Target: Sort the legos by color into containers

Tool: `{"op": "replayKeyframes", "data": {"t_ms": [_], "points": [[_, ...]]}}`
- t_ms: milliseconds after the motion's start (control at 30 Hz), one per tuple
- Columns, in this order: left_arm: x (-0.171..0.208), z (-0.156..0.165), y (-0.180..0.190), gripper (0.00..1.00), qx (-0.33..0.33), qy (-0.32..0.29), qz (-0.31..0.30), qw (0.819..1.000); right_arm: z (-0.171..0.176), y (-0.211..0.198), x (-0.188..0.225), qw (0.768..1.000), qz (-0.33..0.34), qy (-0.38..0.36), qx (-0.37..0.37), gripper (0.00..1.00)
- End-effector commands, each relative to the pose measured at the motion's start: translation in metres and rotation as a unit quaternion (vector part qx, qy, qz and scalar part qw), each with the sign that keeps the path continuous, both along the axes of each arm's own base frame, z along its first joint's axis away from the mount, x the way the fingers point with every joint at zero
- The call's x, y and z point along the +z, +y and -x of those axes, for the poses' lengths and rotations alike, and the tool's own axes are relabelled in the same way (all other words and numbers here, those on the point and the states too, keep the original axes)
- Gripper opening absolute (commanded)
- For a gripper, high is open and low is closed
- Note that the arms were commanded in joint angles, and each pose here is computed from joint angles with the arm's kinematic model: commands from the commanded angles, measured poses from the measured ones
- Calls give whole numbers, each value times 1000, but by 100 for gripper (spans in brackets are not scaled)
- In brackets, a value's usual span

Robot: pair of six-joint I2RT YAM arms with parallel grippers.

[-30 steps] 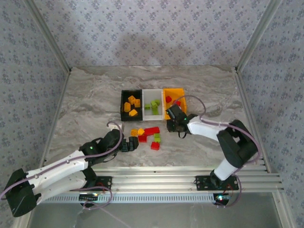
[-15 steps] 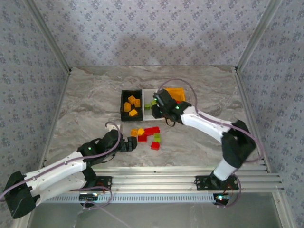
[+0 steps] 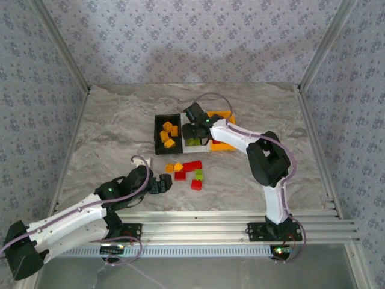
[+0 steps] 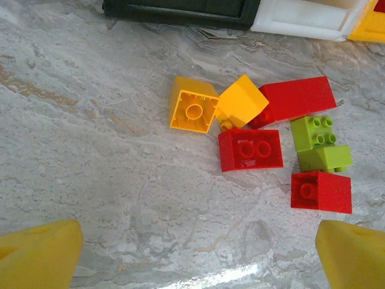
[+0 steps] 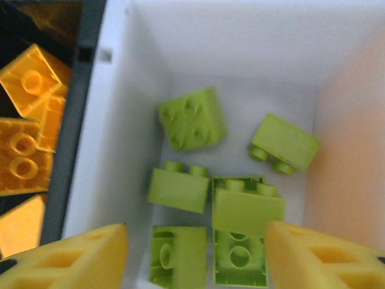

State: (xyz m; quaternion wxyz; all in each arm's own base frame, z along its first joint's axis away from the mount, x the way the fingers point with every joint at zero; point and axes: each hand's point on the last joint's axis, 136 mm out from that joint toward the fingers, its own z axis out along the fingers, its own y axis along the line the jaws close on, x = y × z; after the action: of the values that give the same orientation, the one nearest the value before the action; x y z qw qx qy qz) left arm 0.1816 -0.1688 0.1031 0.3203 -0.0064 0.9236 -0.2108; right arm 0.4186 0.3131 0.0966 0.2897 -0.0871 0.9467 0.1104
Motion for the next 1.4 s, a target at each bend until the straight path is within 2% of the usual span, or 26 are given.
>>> {"op": "replayKeyframes", "data": {"t_ms": [0, 233, 333, 400, 600, 833, 1100, 1200, 1367], "points": [[5, -2, 2, 100, 0, -7, -7, 1000, 3, 1, 27, 1000, -6, -24, 3, 68], [5, -11, -5, 99, -9, -11, -32, 999, 43, 3, 72, 997, -47, -67, 16, 70], [-2, -18, -12, 94, -13, -8, -43, 999, 69, -2, 77, 995, -61, -73, 20, 70], [-9, -26, -14, 87, -5, 1, -48, 999, 84, -11, 76, 995, -66, -74, 19, 70], [-22, -59, -24, 85, 5, 1, -48, 999, 119, -45, 68, 994, -79, -70, 0, 70], [-49, -77, -41, 75, -19, 15, -79, 997, 135, -70, 75, 993, -86, -82, -18, 71], [-72, -83, -18, 56, 17, 30, -133, 991, 138, -73, 80, 991, -96, -89, -20, 71], [-81, -84, -6, 53, 29, 42, -149, 987, 137, -72, 79, 991, -99, -88, -19, 71], [-90, -90, -9, 56, 24, 46, -150, 987, 138, -72, 77, 991, -98, -88, -21, 71]]}}
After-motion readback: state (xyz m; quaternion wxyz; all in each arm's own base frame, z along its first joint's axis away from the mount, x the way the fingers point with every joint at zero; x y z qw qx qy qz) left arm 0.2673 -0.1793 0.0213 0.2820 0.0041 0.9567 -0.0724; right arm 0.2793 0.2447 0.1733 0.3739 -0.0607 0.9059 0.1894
